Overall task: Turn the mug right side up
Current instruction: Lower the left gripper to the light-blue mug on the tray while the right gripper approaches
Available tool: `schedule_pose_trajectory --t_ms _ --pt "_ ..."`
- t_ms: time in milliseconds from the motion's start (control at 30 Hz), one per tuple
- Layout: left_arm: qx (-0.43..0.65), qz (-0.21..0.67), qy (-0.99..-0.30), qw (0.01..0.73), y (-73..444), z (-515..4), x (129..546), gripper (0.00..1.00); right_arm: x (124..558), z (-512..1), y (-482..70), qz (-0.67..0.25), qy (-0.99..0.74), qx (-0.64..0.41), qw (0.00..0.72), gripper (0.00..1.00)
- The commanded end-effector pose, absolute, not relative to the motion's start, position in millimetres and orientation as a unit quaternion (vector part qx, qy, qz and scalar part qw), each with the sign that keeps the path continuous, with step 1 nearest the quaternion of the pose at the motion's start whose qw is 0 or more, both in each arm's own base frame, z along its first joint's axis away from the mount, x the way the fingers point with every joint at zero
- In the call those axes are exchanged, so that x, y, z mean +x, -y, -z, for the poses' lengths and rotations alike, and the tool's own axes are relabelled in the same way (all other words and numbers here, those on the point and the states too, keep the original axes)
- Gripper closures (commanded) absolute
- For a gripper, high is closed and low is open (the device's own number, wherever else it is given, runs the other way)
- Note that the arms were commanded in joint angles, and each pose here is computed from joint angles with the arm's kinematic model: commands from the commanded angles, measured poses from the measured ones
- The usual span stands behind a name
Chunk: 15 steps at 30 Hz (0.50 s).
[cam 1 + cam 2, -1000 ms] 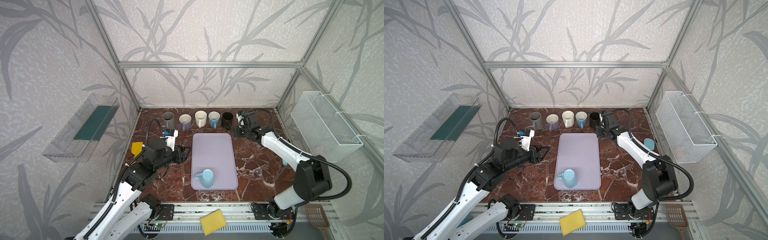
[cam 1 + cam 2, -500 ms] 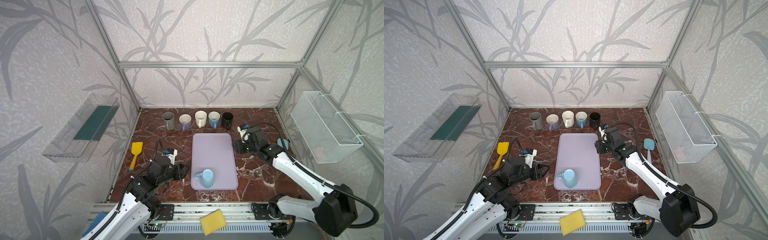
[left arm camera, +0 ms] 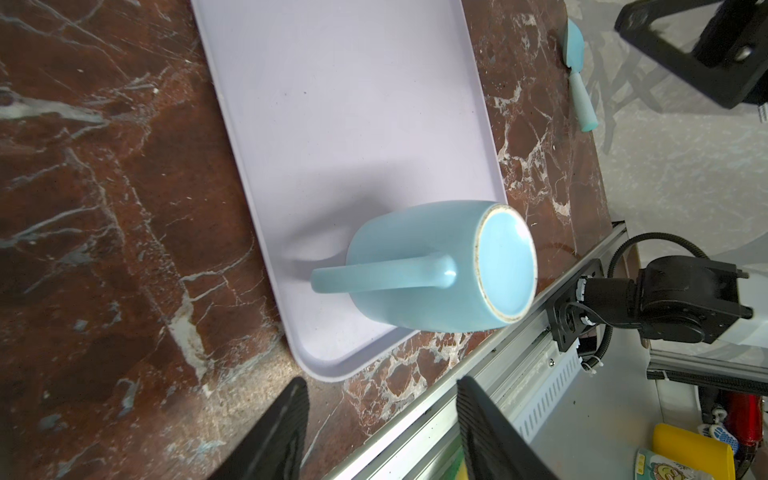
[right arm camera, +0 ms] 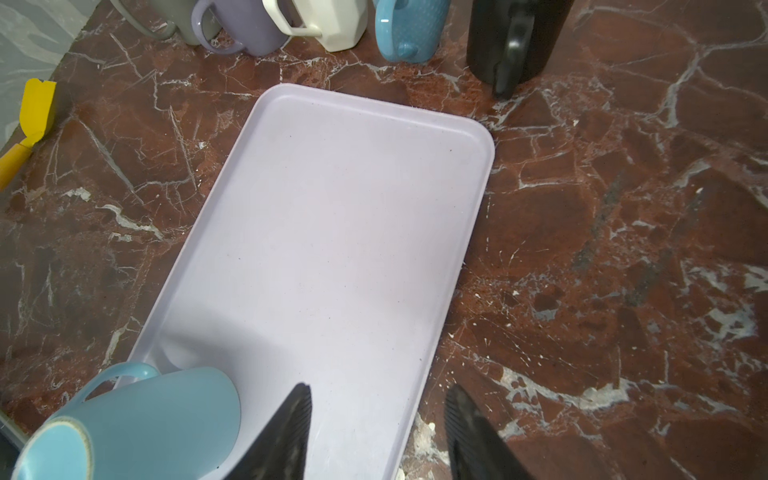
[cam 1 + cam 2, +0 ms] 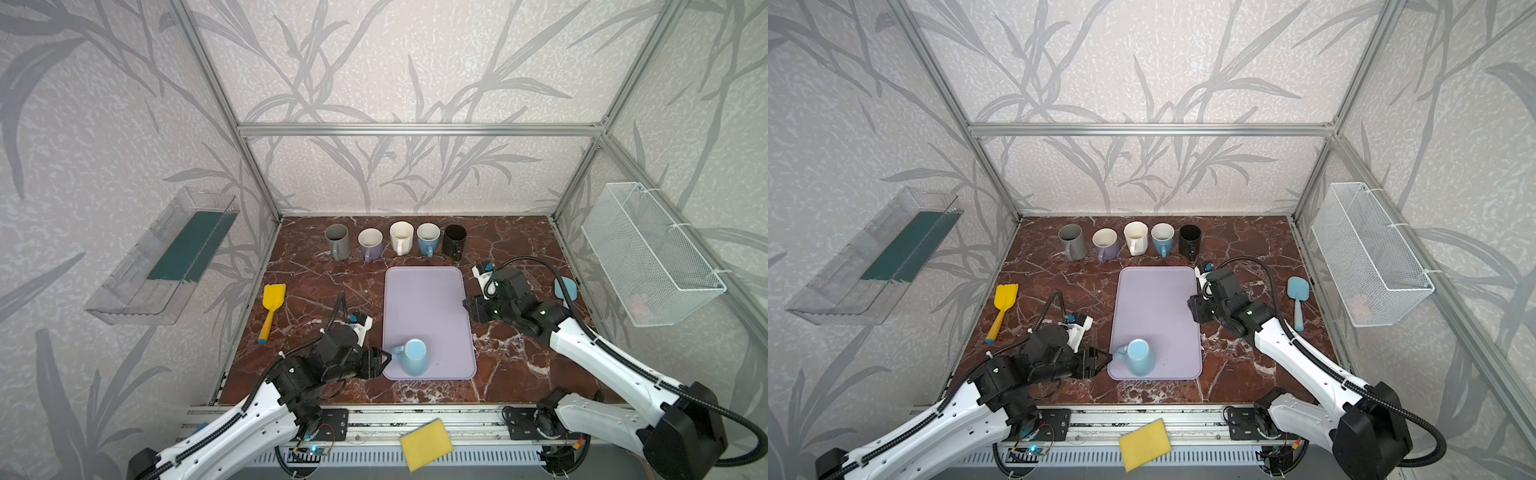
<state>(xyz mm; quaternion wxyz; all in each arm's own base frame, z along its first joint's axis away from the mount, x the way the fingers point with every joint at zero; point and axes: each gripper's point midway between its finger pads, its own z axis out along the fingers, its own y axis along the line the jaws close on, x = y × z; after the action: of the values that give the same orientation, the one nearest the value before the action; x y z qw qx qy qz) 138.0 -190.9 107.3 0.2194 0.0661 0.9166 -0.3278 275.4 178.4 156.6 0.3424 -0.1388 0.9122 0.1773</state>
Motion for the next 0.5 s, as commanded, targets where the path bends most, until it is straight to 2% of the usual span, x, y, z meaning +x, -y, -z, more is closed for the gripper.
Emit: schedule_pose_trajectory --t_ms 0,200,467 --pt "0.089 0.326 -0.912 0.232 201.7 -113.9 142.7 0.40 265.9 -156.6 -184.7 -0.200 -0.910 -0.145 0.333 0.47" --pt "0.108 0.298 -0.912 0.259 200.8 -119.5 152.9 0.41 255.0 -152.8 -197.2 -0.226 -0.906 -0.163 0.318 0.48" --pt "0.120 0.258 -0.922 0.261 200.5 -112.3 163.5 0.41 231.1 -156.0 -222.3 -0.254 -0.892 -0.222 0.303 0.47"
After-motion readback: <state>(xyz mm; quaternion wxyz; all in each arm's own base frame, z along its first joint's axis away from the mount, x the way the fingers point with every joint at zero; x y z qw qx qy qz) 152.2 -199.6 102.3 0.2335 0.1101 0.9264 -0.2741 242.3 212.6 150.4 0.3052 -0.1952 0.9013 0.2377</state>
